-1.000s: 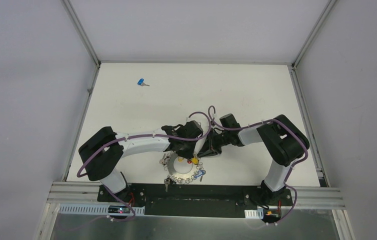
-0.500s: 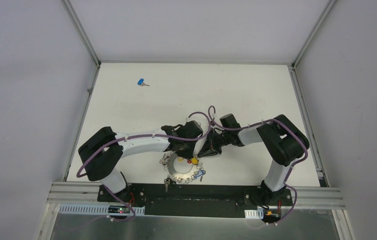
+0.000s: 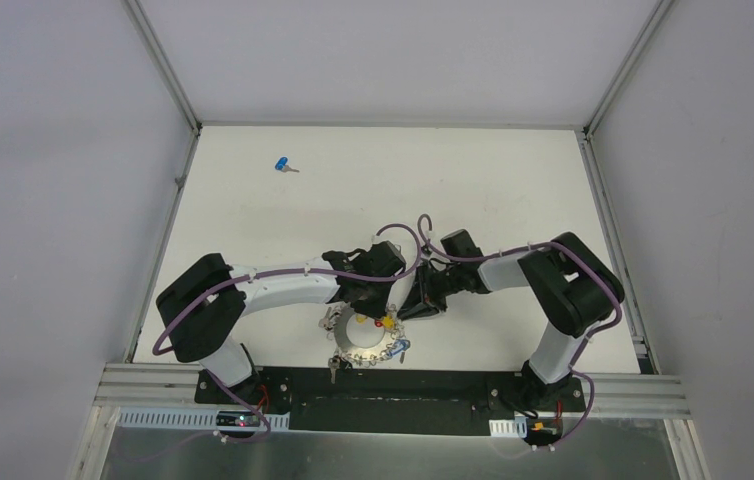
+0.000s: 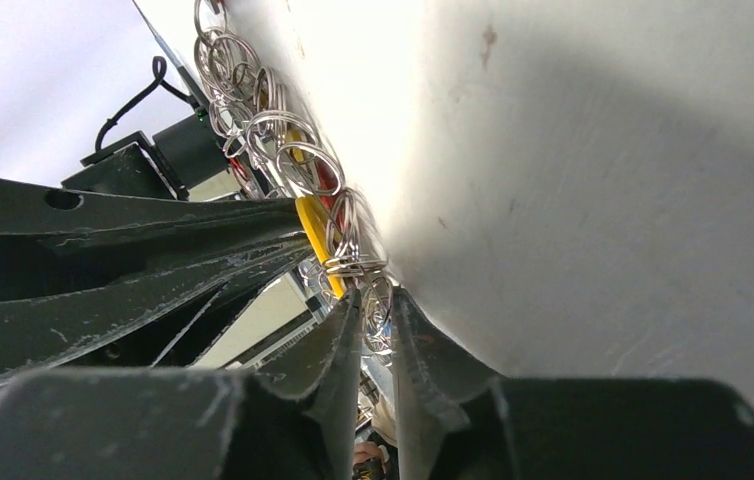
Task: Put the keys on the keyring
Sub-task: Pick up the keyring from the center of the board.
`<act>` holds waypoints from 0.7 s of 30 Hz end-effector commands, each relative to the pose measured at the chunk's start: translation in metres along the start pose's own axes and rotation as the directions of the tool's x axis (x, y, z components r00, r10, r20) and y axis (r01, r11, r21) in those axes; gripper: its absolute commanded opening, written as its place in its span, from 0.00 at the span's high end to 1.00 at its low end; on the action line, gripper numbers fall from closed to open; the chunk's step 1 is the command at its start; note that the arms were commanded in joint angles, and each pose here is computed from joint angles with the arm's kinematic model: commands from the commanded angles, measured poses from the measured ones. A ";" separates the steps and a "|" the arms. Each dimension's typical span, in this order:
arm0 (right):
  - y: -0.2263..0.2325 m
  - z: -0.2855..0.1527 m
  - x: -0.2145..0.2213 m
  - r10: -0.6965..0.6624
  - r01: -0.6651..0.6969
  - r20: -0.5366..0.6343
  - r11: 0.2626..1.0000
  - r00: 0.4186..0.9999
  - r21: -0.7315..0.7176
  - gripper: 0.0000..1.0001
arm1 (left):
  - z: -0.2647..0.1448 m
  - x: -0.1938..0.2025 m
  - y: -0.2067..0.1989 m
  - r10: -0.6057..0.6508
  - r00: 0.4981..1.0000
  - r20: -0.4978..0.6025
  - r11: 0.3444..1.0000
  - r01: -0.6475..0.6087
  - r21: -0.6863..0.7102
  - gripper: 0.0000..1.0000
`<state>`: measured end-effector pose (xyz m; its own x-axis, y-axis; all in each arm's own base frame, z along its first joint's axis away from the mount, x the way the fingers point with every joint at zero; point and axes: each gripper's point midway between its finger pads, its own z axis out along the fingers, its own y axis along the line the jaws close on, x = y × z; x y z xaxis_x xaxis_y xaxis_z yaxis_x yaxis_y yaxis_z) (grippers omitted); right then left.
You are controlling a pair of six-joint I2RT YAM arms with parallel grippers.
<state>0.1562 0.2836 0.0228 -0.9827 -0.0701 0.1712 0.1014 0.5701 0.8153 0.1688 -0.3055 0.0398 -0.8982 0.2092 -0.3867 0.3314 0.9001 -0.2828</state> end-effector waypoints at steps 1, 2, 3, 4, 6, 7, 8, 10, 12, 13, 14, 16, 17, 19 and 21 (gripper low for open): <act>-0.035 -0.003 0.032 0.218 -0.210 -0.046 0.968 0.975 0.139 0.78 | -0.007 -0.010 -0.006 0.009 0.999 0.048 1.000 -0.010 0.010 0.83; -0.036 -0.003 0.032 0.222 -0.214 -0.047 0.967 0.974 0.141 0.76 | -0.007 -0.010 -0.007 0.011 0.999 0.048 1.000 -0.011 0.011 0.83; -0.037 -0.003 0.033 0.223 -0.214 -0.046 0.966 0.974 0.142 0.73 | -0.007 -0.010 -0.007 0.010 0.999 0.048 1.000 -0.011 0.011 0.83; -0.037 -0.003 0.033 0.224 -0.215 -0.046 0.966 0.974 0.143 0.69 | -0.007 -0.010 -0.006 0.009 0.999 0.048 1.000 -0.010 0.010 0.83; -0.039 -0.005 0.035 0.224 -0.215 -0.042 0.964 0.974 0.154 0.63 | -0.008 -0.011 -0.007 0.010 0.999 0.049 1.000 -0.011 0.012 0.83; -0.040 -0.006 0.036 0.223 -0.214 -0.042 0.964 0.974 0.158 0.61 | -0.008 -0.011 -0.007 0.011 0.999 0.050 1.000 -0.012 0.013 0.83; -0.040 -0.006 0.037 0.224 -0.214 -0.042 0.963 0.974 0.160 0.60 | -0.008 -0.011 -0.007 0.011 0.999 0.051 1.000 -0.011 0.013 0.83; -0.040 -0.007 0.039 0.226 -0.216 -0.044 0.963 0.973 0.163 0.60 | -0.008 -0.011 -0.007 0.011 0.999 0.051 1.000 -0.011 0.013 0.83; -0.041 -0.007 0.040 0.231 -0.221 -0.045 0.961 0.972 0.165 0.60 | -0.008 -0.011 -0.007 0.011 0.999 0.050 1.000 -0.012 0.015 0.83; -0.042 -0.008 0.041 0.235 -0.225 -0.046 0.960 0.971 0.168 0.61 | -0.008 -0.011 -0.007 0.012 0.999 0.050 1.000 -0.012 0.013 0.83; -0.042 -0.008 0.042 0.240 -0.228 -0.048 0.959 0.970 0.170 0.61 | -0.008 -0.011 -0.007 0.011 0.999 0.051 1.000 -0.012 0.014 0.83; -0.043 -0.007 0.042 0.241 -0.230 -0.049 0.958 0.969 0.169 0.63 | -0.008 -0.011 -0.007 0.010 0.999 0.052 1.000 -0.011 0.014 0.83; -0.043 -0.007 0.042 0.244 -0.233 -0.049 0.958 0.968 0.164 0.64 | -0.008 -0.011 -0.007 0.013 0.999 0.052 1.000 -0.013 0.014 0.83; -0.039 -0.004 0.038 0.250 -0.242 -0.044 0.959 0.967 0.145 0.70 | -0.007 -0.011 -0.007 0.013 0.999 0.051 1.000 -0.013 0.014 0.83; -0.038 -0.002 0.035 0.261 -0.254 -0.038 0.958 0.965 0.132 0.75 | -0.007 -0.010 -0.007 0.013 0.999 0.048 1.000 -0.014 0.014 0.83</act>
<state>0.1416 0.2754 0.0255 -0.9776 -0.0748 0.1968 0.1188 0.5754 0.8092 0.1688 -0.3055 0.0398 -0.8982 0.2092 -0.3867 0.3314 0.9001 -0.2828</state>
